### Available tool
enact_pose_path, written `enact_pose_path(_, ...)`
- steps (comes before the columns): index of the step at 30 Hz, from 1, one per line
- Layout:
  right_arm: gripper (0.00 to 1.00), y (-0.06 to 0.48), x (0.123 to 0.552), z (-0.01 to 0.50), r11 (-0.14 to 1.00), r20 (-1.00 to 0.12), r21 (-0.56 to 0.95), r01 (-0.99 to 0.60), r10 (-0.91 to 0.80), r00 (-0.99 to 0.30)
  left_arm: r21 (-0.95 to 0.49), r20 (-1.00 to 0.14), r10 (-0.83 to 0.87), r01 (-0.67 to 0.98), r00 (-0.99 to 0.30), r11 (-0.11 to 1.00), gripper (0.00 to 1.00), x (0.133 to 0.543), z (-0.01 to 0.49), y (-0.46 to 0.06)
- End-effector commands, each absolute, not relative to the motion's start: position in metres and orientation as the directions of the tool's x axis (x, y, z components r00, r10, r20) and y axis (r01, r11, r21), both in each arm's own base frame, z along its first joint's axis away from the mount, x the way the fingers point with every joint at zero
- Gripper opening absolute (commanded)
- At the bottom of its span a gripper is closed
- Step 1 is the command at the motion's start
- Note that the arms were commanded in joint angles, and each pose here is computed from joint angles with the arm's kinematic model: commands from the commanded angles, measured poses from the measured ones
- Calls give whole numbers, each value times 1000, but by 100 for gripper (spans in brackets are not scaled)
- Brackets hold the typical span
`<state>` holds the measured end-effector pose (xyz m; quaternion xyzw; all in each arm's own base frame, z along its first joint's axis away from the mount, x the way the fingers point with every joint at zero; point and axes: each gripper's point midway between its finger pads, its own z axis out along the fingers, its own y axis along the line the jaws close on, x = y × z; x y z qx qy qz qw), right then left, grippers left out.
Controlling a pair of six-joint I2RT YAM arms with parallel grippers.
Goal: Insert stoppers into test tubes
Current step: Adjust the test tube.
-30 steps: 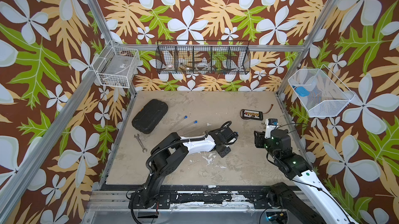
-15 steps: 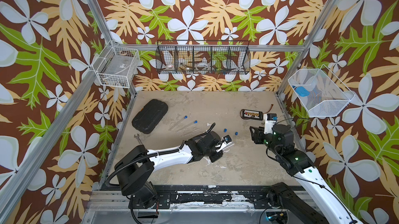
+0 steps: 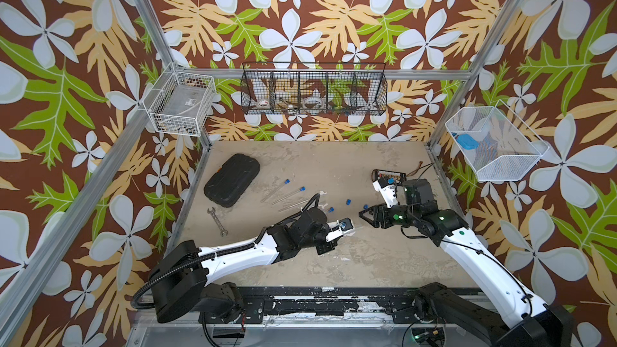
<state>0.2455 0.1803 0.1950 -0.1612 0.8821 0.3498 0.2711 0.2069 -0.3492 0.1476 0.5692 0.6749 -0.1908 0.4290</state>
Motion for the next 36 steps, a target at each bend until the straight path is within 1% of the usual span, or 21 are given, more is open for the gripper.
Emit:
enact_pose_path(1,59,195,225,191,612,-536,617,-496,-135,-833,261,-808,588,925,52,277,1,210,156,-352)
enact_pose_path(4,58,203,217,187,582,-522,636,-507,-159,-838,262,-810,584,924,54,279,1,210,157,-353)
enact_pose_path(6,56,207,212,180,583,-505,634,-508,-186,-843,263,-813,579,924,57,278,1,210,158,-353)
enact_pose_path(10,48,211,211,170,582,-470,651,-487,-194,-861,263,-819,570,924,62,277,1,209,160,-353)
enact_pose_path(13,42,212,212,170,578,-467,657,-485,-193,-863,263,-819,570,924,63,277,1,208,160,-352)
enact_pose_path(17,36,212,212,170,578,-464,659,-482,-191,-865,262,-821,568,925,64,275,1,208,161,-352)
enact_pose_path(36,26,217,211,171,543,-462,686,-484,-189,-867,253,-821,567,931,61,265,1,206,160,-355)
